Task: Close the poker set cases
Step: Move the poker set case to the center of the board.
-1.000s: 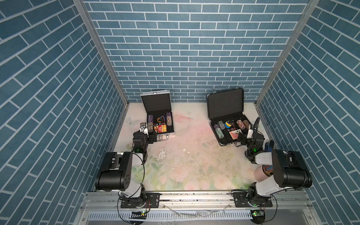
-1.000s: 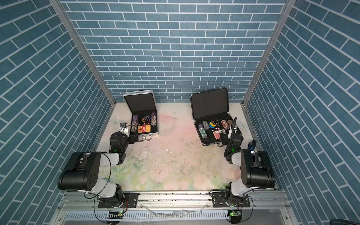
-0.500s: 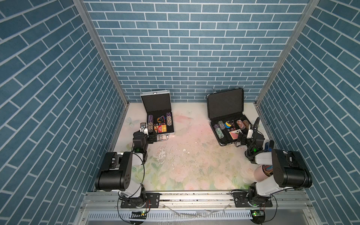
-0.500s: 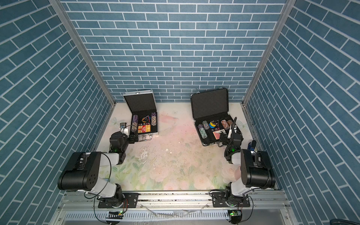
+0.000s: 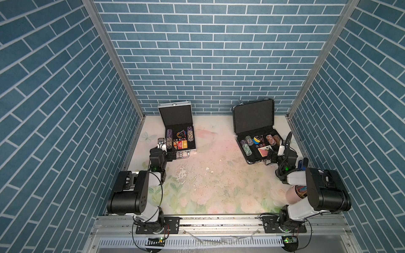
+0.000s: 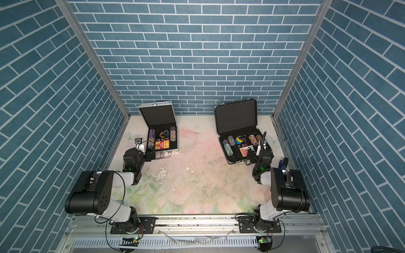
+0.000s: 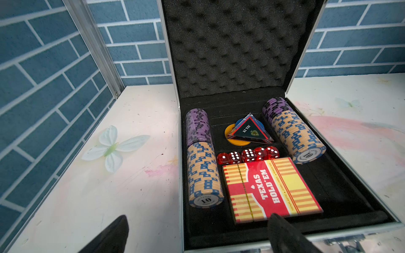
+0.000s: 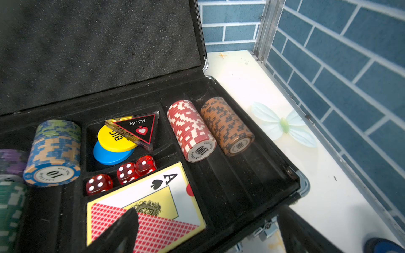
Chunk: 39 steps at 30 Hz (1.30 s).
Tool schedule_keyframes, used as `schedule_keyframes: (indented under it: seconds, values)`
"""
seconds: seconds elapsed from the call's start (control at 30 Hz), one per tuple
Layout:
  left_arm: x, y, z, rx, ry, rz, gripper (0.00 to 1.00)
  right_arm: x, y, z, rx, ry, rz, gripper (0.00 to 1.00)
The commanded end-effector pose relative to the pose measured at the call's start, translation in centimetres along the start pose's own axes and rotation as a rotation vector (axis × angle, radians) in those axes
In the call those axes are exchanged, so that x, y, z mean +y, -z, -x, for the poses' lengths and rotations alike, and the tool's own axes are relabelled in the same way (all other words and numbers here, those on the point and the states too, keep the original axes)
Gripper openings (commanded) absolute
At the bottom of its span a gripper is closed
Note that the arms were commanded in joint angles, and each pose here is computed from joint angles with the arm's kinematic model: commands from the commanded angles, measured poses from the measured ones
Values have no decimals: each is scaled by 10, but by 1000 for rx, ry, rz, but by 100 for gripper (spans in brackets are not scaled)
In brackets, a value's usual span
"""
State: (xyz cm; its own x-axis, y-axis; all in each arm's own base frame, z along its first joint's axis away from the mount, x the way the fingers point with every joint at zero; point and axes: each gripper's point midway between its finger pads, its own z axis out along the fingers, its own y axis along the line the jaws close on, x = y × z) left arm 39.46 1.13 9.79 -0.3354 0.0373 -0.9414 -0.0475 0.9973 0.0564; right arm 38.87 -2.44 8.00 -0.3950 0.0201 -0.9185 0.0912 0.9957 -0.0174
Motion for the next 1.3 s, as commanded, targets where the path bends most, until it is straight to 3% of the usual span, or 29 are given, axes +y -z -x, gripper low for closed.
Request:
schedule_keyframes:
  seconds: [0.0,0.17,0.3,0.47,0.77,1.0,1.27]
  values:
    - [0,0,-1,14,-11,2,99,2,-3,10,-13,8,13,99]
    - [16,16,27,43,27,85,100,9,1,25,100,6,49,99]
    - [25,27,34,164,91,117,100,25,16,35,199,4,73,99]
    - [18,29,16,350,144,46,95,60,42,52,239,39,119,99]
    - [13,6,-17,572,322,-102,77,128,72,68,273,42,273,99]
    - [12,-12,-24,642,333,-132,68,169,74,69,307,83,357,99]
    - [17,-21,-42,728,321,-110,53,185,75,75,305,95,378,99]
